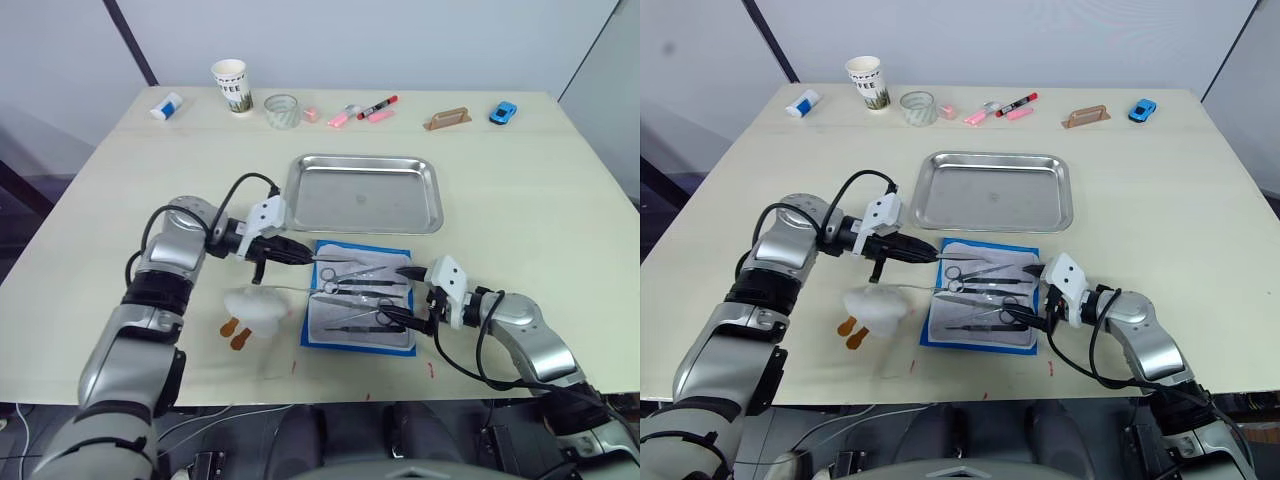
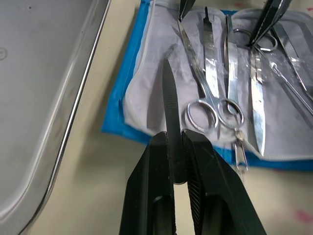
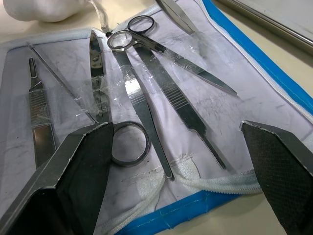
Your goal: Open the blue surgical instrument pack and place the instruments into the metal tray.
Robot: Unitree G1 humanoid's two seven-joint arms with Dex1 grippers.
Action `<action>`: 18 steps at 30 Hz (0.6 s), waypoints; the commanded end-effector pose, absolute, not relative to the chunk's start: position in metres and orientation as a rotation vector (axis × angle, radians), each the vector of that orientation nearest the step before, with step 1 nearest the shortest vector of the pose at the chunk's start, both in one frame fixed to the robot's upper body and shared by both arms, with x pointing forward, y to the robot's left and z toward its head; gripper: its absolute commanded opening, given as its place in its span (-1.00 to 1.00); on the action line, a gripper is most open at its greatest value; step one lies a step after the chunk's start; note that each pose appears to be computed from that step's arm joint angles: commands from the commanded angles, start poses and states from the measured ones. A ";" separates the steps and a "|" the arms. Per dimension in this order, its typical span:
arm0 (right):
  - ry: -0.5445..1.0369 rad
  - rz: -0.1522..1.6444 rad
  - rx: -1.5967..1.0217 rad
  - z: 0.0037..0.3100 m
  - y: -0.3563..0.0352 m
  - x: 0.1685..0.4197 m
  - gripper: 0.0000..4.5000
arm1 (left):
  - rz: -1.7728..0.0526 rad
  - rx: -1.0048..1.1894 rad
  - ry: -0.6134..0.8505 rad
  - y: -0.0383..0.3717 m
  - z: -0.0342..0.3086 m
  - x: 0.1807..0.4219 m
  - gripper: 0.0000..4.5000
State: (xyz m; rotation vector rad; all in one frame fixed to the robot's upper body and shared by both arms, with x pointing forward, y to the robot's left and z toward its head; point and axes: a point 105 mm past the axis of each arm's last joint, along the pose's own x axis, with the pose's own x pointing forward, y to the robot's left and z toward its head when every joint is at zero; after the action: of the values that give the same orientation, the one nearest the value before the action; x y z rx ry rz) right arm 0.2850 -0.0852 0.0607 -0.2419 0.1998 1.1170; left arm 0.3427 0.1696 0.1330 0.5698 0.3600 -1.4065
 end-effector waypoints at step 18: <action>0.423 1.089 -0.254 0.008 -0.098 0.270 1.00 | -1.091 0.284 -0.004 0.175 0.187 0.343 -0.98</action>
State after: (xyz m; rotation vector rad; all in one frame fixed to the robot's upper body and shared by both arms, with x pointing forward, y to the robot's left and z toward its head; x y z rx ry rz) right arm 0.2847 -0.0869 0.0588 -0.2427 0.2031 1.1097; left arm 0.3365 0.1782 0.1678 0.2867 0.0843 -1.1832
